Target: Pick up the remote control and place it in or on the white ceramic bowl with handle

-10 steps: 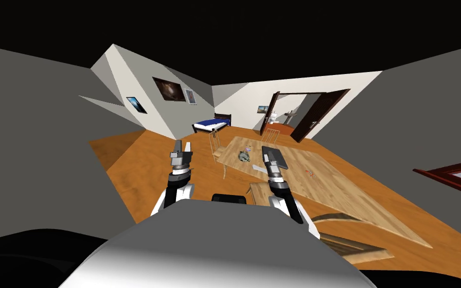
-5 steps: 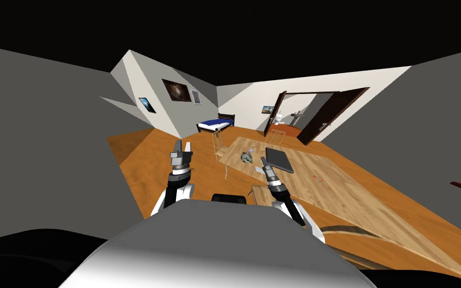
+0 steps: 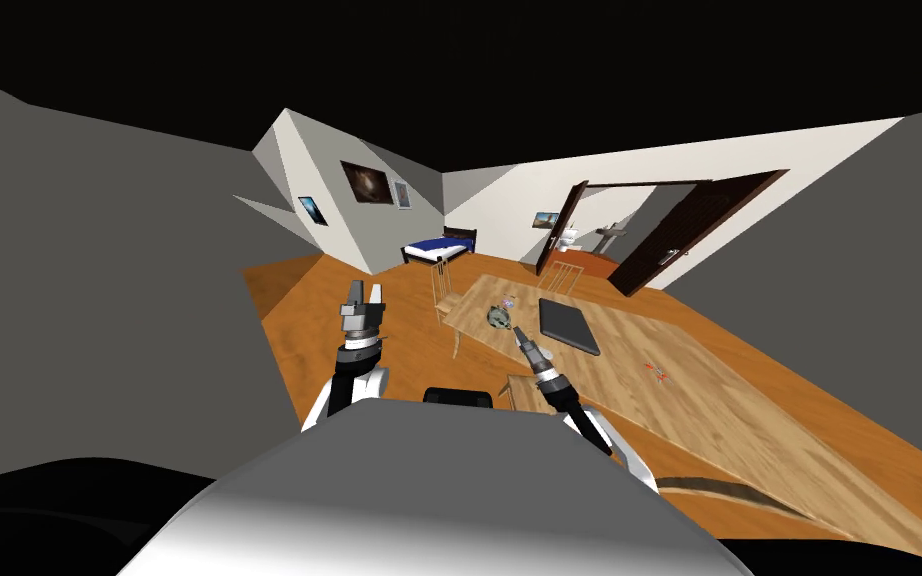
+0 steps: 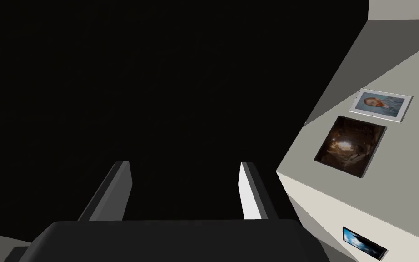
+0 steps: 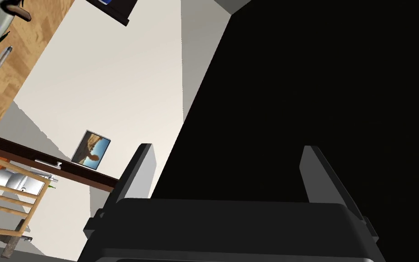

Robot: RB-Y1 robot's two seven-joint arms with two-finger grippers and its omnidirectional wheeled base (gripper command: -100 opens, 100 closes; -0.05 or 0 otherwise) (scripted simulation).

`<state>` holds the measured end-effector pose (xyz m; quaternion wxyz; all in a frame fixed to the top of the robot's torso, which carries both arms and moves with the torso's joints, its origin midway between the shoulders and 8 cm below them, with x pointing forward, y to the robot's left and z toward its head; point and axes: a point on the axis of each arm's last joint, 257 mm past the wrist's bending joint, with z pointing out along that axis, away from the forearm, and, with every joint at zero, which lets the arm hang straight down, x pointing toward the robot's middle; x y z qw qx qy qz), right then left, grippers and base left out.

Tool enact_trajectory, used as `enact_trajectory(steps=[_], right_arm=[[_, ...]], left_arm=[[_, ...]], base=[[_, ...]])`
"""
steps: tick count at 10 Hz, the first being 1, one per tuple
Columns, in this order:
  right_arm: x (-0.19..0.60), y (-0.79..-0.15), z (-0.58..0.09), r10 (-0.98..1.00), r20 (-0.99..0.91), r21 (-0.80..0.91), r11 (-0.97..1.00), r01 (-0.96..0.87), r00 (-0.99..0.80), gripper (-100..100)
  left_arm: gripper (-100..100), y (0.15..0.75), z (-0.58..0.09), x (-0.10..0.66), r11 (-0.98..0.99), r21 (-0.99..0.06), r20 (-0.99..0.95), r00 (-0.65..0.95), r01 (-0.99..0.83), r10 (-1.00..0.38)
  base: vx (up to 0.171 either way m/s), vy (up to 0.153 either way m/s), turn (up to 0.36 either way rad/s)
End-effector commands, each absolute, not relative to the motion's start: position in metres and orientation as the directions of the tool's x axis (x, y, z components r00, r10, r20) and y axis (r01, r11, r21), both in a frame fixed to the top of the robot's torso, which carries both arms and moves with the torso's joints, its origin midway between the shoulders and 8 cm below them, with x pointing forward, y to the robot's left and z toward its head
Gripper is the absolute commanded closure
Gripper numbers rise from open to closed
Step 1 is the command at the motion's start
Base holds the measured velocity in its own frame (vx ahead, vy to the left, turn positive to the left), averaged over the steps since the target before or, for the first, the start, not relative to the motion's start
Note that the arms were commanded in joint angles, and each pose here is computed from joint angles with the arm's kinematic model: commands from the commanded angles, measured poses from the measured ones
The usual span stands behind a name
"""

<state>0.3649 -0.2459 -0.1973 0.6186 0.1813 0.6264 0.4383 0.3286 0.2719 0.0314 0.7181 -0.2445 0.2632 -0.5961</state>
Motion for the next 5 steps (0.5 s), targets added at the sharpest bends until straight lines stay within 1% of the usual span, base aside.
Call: enact_trajectory(steps=[1,2,3,4,5], right_arm=[[0.361,-0.252,-0.209,0.746,-0.637,0.763,0.573,-0.299,-0.195,-100],[0.354,-0.254,-0.235,0.709,-0.663,0.748,0.607,-0.269,-0.243,-100],[0.353,-0.257,-0.237,0.701,-0.668,0.743,0.614,-0.267,-0.249,-100],[0.343,-0.26,-0.262,0.655,-0.693,0.72,0.65,-0.244,-0.301,-100],[0.342,-0.263,-0.266,0.652,-0.694,0.718,0.654,-0.236,-0.305,-100]], left_arm=[[0,0.272,0.031,0.329,0.17,-0.665,-0.086,0.151,0.727,-0.985],[0,0.272,0.031,0.329,0.17,-0.665,-0.087,0.151,0.727,-0.985],[0,0.272,0.031,0.329,0.17,-0.665,-0.086,0.151,0.727,-0.985],[0,0.272,0.031,0.329,0.17,-0.665,-0.087,0.151,0.727,-0.985],[0,0.272,0.031,0.329,0.17,-0.665,-0.086,0.151,0.727,-0.985]], base=[[0.006,0.005,0.103],[0.005,0.009,0.197],[0.004,0.002,0.076],[0.003,0.01,0.172],[0.002,0.006,0.092]])
